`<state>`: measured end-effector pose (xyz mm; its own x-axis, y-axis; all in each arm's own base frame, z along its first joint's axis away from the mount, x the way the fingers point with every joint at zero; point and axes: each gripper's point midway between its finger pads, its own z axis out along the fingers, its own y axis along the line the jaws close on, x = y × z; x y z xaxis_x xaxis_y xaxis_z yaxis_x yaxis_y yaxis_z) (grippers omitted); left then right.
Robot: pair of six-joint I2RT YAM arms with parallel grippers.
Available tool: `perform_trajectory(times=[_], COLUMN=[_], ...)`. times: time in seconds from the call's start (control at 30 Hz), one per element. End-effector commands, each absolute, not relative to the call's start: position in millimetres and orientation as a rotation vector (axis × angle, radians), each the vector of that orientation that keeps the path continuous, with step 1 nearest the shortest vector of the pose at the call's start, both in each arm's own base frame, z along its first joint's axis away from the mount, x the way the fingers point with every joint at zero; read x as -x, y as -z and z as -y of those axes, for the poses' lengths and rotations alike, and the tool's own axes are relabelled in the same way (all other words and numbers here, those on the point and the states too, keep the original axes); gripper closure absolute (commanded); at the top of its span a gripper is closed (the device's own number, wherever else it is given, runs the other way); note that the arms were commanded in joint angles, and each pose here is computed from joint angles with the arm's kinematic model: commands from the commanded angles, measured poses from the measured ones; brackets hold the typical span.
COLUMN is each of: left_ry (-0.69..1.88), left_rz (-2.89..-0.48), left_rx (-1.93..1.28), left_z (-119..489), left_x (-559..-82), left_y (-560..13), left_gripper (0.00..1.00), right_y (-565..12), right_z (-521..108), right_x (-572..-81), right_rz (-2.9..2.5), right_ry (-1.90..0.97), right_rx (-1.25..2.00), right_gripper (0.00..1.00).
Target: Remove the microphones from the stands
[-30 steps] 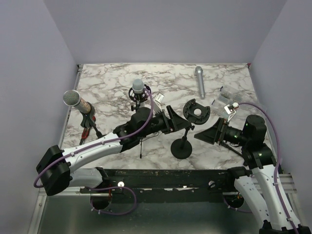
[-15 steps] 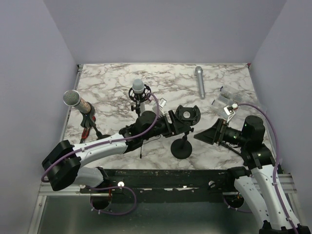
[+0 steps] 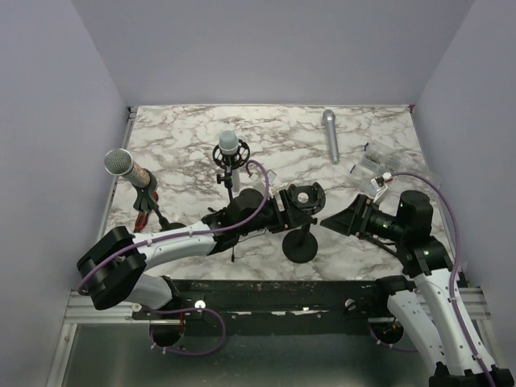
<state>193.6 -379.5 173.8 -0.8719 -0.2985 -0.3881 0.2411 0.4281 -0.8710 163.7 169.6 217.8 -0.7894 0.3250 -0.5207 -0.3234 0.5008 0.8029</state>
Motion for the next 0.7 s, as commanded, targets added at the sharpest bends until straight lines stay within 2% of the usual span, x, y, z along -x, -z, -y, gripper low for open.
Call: perform_trajectory(times=[0.0,0.27,0.33,0.4,0.67], left_ry=[1.179,1.271,1.319,1.364,1.547], left_rz=[-2.366,-2.173,-2.121,-2.062,-1.819], left_rx=[-0.005,-0.184,-0.23,-0.287,-0.528], left_z=[352.6,361.3,363.7,366.7,372.4], left_x=[-186.8,-180.2,-175.6,-169.5,-137.9], left_y=[-116.8,-189.4,-208.7,-230.0,-306.1], left_gripper=[0.29,0.01,0.01,0.01,0.01], right_y=[-189.5,-156.7,-150.4,-144.1,-139.8], right_z=[-158.9,-155.6,-152.3,-155.5,-167.4], right_x=[-171.6,-170.9,-173.4,-172.0,-174.0], right_rz=[-2.194,-2.266,-2.272,-2.278,-2.259], right_ry=[-1.206,-1.191,-1.149,-1.173,-1.132], right_rx=[-0.121,-0.231,-0.214,-0.178,-0.1], right_gripper=[0.1,0.13,0.24,0.29,0.24])
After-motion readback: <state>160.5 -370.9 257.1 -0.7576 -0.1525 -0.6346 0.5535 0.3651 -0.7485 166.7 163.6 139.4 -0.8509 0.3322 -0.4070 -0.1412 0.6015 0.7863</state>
